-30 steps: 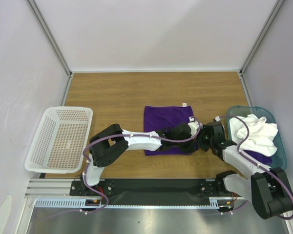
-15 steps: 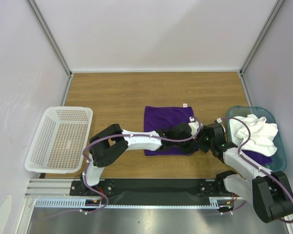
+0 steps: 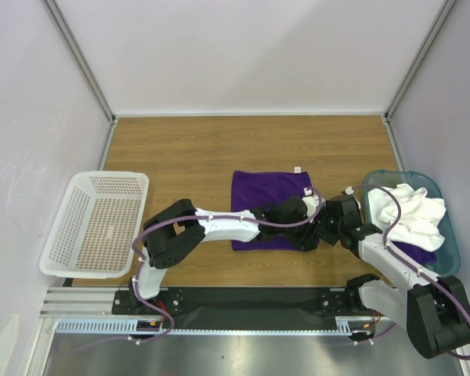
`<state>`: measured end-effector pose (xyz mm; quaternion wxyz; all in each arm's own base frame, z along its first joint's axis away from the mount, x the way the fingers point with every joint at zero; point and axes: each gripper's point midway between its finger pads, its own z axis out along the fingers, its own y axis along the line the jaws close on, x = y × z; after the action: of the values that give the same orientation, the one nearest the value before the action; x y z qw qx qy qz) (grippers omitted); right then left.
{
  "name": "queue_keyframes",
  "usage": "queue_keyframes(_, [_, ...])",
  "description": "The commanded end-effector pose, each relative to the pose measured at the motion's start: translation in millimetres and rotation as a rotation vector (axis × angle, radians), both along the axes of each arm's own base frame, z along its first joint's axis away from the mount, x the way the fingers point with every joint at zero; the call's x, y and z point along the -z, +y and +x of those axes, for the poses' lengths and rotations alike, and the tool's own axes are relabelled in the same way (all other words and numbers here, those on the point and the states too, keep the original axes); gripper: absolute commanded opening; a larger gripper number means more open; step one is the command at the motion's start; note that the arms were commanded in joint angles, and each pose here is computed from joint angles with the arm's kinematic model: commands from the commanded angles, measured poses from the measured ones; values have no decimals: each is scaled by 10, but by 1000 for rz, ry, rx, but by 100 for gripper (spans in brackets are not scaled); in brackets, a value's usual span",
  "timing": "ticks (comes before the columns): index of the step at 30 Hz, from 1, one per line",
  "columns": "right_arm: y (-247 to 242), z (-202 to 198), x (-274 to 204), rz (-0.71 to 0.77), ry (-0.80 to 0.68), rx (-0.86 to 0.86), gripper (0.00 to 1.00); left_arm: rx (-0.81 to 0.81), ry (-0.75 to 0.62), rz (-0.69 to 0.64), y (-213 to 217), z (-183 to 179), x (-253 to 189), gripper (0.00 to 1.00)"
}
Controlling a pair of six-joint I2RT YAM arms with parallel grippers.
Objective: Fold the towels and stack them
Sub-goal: Fold the towel
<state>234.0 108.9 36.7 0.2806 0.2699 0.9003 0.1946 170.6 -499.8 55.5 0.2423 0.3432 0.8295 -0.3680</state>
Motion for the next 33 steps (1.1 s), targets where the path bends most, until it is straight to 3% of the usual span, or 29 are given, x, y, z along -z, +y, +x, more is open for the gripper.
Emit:
queue_keyframes(1, [4,55,-193,-38,-28,-49,62,-32,-66,-58,60,70,-447,54])
queue_keyframes(5, [-63,95,-353,-90,-41,-56,62,-119,-89,-9,467,100,-616,66])
queue_keyframes(9, [-74,20,-342,-98,-13,-64,62,-252,-73,59,1028,144,-544,70])
queue_keyframes(13, [-21,-118,-250,-78,43,-73,58,-436,-45,165,1702,159,-278,71])
queue_keyframes(19, [-7,-304,-173,-84,119,-54,56,-676,86,179,2346,98,-3,71])
queue_keyframes(25, [-7,-443,-113,-116,184,-51,56,-744,119,81,2449,57,-84,68])
queue_keyframes(33, [50,-482,16,-97,223,-61,55,-660,27,111,2437,73,43,48])
